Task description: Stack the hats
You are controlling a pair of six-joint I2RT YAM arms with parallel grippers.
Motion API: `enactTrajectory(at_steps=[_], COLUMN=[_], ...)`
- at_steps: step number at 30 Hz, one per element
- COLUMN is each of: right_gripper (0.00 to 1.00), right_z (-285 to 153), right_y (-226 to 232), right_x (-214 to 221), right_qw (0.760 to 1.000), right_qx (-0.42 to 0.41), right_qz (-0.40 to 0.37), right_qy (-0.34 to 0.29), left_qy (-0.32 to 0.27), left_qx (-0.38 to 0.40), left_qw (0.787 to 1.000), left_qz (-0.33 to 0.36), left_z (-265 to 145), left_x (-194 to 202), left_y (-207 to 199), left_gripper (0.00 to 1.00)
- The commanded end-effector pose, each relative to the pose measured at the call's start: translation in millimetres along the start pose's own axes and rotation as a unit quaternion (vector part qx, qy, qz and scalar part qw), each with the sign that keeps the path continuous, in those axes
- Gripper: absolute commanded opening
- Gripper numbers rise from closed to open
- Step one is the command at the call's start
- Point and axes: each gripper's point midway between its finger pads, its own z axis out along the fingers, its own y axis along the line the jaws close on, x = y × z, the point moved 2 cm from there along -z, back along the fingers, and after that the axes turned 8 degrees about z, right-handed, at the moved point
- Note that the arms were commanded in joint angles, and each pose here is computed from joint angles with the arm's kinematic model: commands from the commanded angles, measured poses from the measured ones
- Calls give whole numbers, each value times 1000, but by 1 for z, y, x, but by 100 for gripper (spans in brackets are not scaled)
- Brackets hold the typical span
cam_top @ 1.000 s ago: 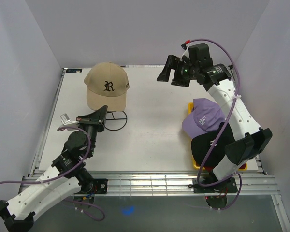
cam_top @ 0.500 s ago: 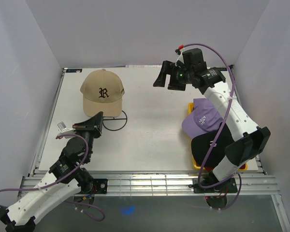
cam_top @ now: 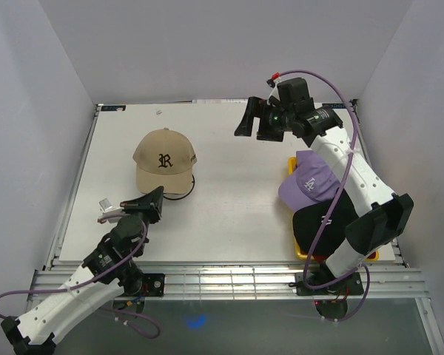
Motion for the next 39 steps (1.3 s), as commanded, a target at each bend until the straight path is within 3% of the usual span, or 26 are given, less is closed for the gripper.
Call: enactTrajectory(at_steps=[1,13,24,34,39], right_gripper=[89,89,89,89,89], right_z=[-12,-2,5,9,11], right_y=[9,1,-6,-9,-11], right_x=[-6,3,10,13,16], right_qw=[999,1000,1000,1000,1000], right_qx=[-16,-12,-9,-11,-12], right_qz=[-22,-20,-17,-13,-11], right_qy=[-26,-15,-9,-7,-6], left_qy=[-19,-33,-21,-8,4], left_qx=[-26,-106,-154,-171,-188], left_qw=[999,993,988,985,982], left_qz=[-22,-33,-12,1,8], left_z=[1,-2,-5,-10,-14], left_x=[-7,-12,-8,-6,-4], left_y=[14,48,59,60,62], left_gripper=[0,1,44,53,64])
